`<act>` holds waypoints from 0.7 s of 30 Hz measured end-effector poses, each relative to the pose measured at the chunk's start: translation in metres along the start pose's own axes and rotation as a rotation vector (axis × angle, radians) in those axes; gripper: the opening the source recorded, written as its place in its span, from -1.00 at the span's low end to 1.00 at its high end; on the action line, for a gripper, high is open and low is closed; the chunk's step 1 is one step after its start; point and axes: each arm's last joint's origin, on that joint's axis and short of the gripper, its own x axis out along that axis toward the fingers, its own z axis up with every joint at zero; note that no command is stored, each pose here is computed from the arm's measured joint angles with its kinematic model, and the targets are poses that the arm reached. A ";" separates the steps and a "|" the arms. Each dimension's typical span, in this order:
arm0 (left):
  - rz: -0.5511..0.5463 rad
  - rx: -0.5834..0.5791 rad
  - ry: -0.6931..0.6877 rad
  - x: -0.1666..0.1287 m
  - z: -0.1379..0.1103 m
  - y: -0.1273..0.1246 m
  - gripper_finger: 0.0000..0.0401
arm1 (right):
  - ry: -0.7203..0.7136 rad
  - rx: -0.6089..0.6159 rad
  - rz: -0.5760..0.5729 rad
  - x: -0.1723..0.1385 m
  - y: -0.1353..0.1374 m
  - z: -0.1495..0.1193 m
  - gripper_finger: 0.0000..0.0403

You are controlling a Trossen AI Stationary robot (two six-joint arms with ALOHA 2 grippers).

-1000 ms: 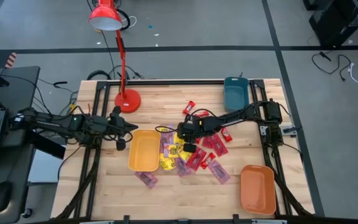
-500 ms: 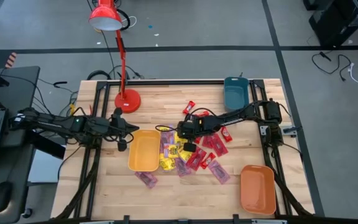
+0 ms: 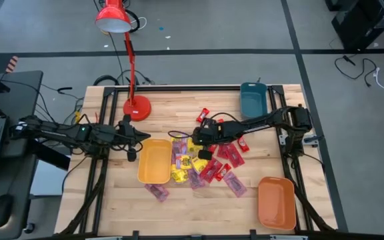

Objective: Sort candy
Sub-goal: Put the yellow candy pack into the blue bin

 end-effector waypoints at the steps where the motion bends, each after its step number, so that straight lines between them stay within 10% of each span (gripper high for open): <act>1: 0.000 -0.001 -0.001 0.000 0.000 0.000 -0.96 | 0.001 -0.005 -0.017 -0.003 0.000 0.000 -1.00; 21: 0.012 -0.007 -0.018 0.000 0.002 0.000 -0.96 | -0.038 -0.017 -0.220 -0.062 -0.013 -0.002 -1.00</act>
